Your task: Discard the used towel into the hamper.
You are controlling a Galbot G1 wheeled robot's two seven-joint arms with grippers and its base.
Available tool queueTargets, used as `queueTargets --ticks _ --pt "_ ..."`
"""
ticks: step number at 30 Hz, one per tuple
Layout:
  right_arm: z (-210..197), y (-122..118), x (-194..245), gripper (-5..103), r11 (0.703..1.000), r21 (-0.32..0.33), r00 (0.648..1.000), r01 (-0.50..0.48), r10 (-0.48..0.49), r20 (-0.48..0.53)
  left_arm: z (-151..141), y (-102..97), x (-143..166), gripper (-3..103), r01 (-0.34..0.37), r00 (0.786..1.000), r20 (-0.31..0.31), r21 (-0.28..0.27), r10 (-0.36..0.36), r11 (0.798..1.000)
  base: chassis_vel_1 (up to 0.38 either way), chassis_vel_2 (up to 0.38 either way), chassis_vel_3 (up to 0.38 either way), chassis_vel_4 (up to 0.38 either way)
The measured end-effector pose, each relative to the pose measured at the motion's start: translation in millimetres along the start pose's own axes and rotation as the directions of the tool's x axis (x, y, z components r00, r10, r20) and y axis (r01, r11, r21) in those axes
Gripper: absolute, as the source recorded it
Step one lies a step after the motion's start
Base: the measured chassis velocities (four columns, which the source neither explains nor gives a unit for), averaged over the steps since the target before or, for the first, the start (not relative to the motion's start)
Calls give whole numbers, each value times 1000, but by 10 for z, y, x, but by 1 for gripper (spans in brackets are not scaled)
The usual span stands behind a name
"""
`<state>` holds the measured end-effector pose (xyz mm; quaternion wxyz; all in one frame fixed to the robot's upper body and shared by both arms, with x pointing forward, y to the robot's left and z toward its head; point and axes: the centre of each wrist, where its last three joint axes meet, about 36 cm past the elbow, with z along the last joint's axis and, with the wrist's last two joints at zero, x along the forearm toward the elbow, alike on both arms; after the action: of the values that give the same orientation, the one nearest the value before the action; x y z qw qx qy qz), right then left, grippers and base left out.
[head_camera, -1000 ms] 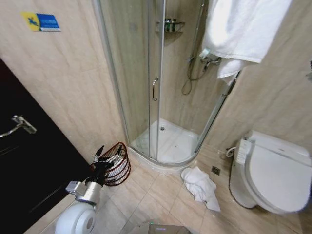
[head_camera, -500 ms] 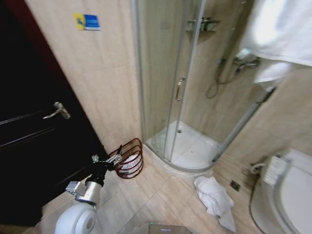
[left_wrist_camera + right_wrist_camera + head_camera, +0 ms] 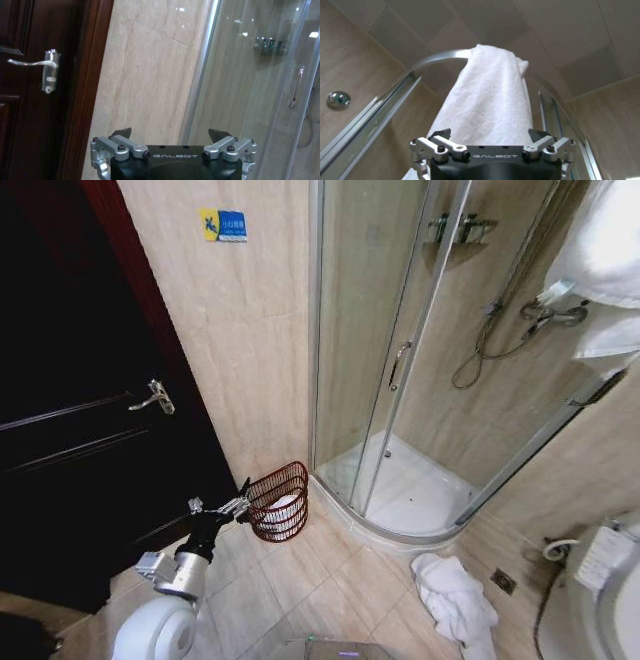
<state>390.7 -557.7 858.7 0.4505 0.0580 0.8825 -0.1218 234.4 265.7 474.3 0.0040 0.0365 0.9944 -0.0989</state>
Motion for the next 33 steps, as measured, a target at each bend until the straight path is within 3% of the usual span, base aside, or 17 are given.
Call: queueTargets --ticks 5,13,19,21,22,25,27,29,33 --pt "-104 -186 -190 100 1000 -8 1000 -23 23 -2 0 0 0 100 0 1000 0 0 0 1000 0 0 0 0" --pt "105 -127 -277 100 999 -21 998 -46 45 -35 0 0 0 100 0 1000 0 0 0 1000 0 0 0 0" --pt "616 117 -168 100 998 -14 997 -69 68 -45 0 0 0 100 0 1000 0 0 0 1000 0 0 0 0" --pt "746 344 -203 100 997 -13 997 -81 80 -13 0 0 0 100 0 1000 0 0 0 1000 0 0 0 0" --pt "746 344 -203 100 997 -13 997 -81 80 -13 0 0 0 100 0 1000 0 0 0 1000 0 0 0 0" --pt "798 677 -363 100 996 -9 995 -86 87 42 0 0 0 100 0 1000 0 0 0 1000 0 0 0 0" --pt "789 727 -395 100 996 -13 995 -86 86 51 0 0 0 100 0 1000 0 0 0 1000 0 0 0 0" --pt "672 949 -625 100 994 -15 991 -104 105 87 0 0 0 100 0 1000 0 0 0 1000 0 0 0 0" --pt "504 1027 -881 100 989 -8 983 -146 146 111 0 0 0 100 0 1000 0 0 0 1000 0 0 0 0"
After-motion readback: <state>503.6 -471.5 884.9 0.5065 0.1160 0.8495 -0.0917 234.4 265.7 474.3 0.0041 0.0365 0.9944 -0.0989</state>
